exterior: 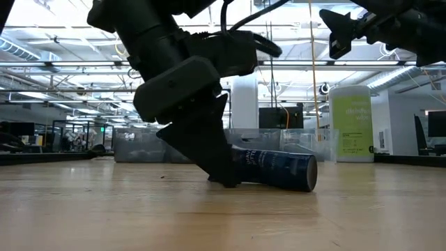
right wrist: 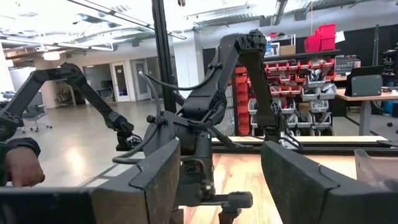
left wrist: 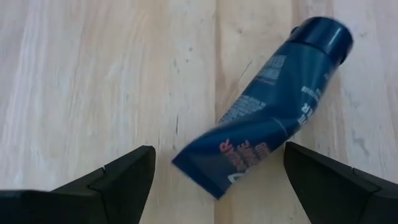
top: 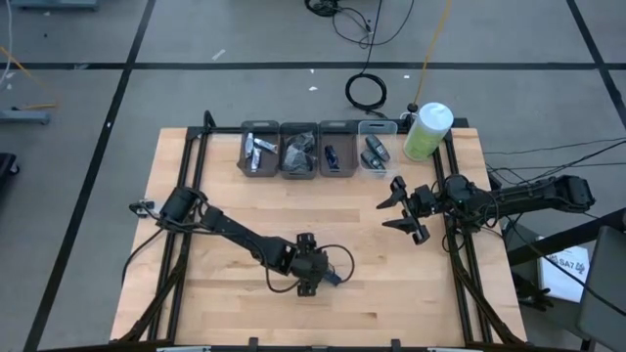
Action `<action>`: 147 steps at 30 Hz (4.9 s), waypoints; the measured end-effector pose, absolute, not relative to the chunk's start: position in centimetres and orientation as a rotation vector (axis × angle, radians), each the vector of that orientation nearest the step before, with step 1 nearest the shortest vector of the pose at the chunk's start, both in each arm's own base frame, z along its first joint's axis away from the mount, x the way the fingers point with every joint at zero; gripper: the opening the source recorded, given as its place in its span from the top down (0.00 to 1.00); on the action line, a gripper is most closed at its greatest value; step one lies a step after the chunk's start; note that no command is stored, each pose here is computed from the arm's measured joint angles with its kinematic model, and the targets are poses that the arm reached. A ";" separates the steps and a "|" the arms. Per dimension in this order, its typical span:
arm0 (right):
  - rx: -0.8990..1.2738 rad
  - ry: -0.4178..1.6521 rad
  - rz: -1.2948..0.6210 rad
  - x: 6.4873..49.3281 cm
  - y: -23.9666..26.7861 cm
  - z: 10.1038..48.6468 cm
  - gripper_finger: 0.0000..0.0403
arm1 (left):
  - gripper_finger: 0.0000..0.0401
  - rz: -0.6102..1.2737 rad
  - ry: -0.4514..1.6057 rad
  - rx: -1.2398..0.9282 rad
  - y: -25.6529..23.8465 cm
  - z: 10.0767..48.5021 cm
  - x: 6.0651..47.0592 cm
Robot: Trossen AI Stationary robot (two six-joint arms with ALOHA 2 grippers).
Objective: Pick & Place Travel size toiletries
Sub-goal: Put the shave cream into the right black bin
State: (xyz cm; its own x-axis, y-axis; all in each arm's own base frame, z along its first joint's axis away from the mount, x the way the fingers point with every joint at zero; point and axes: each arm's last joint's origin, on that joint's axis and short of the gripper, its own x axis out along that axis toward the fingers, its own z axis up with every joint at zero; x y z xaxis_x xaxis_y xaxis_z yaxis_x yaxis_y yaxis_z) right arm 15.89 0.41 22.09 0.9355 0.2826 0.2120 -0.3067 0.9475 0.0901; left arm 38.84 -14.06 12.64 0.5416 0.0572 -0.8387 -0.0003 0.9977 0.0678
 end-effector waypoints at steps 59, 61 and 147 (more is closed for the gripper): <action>0.126 -0.178 0.300 15.9 0.4 21.9 0.47 | 0.87 -0.120 0.829 0.044 -10.8 14.3 41.4; 0.126 -0.178 0.300 15.9 0.4 21.9 0.47 | 0.87 -0.100 0.815 0.054 -10.8 14.8 41.4; 0.222 -0.054 0.090 26.4 0.9 20.4 0.66 | 0.87 0.089 0.151 0.291 -3.3 21.0 35.6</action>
